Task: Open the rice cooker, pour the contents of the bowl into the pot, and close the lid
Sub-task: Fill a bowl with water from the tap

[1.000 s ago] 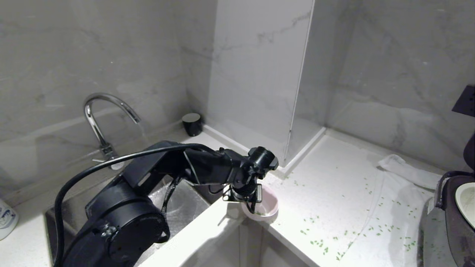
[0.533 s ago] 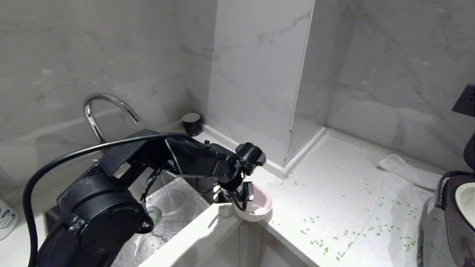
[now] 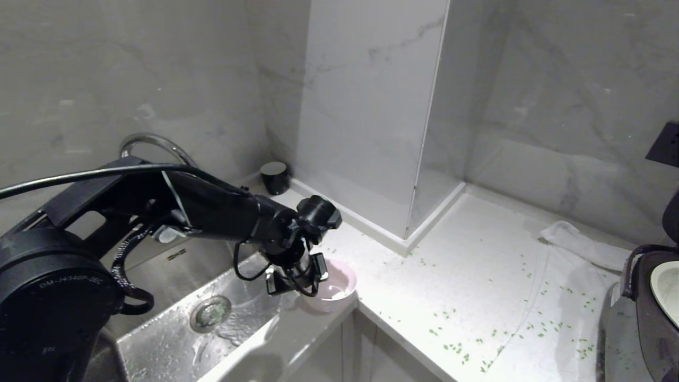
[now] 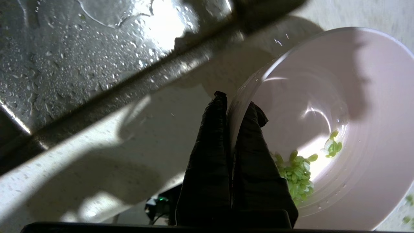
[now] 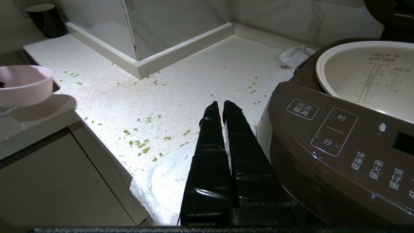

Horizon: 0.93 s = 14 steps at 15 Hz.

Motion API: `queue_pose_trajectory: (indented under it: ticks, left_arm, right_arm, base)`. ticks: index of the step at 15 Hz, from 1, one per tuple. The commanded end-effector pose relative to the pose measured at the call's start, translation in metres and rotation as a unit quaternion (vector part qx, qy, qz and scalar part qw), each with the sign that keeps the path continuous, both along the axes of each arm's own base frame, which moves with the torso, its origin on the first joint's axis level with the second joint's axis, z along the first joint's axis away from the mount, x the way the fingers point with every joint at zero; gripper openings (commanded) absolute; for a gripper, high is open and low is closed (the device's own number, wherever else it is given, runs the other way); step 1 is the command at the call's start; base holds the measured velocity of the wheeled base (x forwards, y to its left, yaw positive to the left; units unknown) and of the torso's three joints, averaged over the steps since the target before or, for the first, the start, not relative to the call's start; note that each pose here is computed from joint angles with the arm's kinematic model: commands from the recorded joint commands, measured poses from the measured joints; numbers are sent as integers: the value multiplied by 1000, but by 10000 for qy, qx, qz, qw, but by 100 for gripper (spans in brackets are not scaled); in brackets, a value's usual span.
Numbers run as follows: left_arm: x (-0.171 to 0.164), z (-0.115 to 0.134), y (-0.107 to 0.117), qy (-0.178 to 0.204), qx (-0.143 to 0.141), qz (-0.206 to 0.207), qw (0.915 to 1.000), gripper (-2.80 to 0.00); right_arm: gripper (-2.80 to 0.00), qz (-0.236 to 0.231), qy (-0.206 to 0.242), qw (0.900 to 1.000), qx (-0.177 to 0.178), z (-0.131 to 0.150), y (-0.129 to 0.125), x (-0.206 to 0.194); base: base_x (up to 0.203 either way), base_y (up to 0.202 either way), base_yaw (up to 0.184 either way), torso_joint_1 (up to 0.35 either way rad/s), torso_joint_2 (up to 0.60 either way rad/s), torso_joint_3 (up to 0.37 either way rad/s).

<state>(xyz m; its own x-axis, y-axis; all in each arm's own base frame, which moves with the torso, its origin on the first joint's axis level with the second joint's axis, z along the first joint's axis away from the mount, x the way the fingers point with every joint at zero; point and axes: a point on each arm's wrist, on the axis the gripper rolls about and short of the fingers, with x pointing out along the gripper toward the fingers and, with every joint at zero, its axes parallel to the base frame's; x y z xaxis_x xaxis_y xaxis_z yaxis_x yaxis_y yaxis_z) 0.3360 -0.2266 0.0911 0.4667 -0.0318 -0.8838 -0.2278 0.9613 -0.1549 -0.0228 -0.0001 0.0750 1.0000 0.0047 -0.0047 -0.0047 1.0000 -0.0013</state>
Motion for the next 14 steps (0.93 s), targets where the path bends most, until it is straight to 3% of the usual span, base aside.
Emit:
queue_pose_trajectory:
  ticks: [1,5,8,14]
  left_arm:
    - [10,12,40,-262,-176,529,9981,-280]
    - [37,15,111,-445,-212,1445,9883,-280]
    - [56,16,159,-705,-167,1884,9794,-280]
    - [92,-4,212,-928,-82,2464,9647,-280]
  right_arm:
    - [-280,7,10,10000,-1,-1,0,0]
    - [-280,7,14,10000,-1,-1,0,0]
    - [-280,11,5,10000,-1,0,0,0]
    - [-280,4,11,10000,-1,-1,0,0]
  base:
    - [0,0,0,0,0,0]
    - [0,0,0,0,0,0]
    - [0,0,0,0,0,0]
    - [0,0,0,0,0,0]
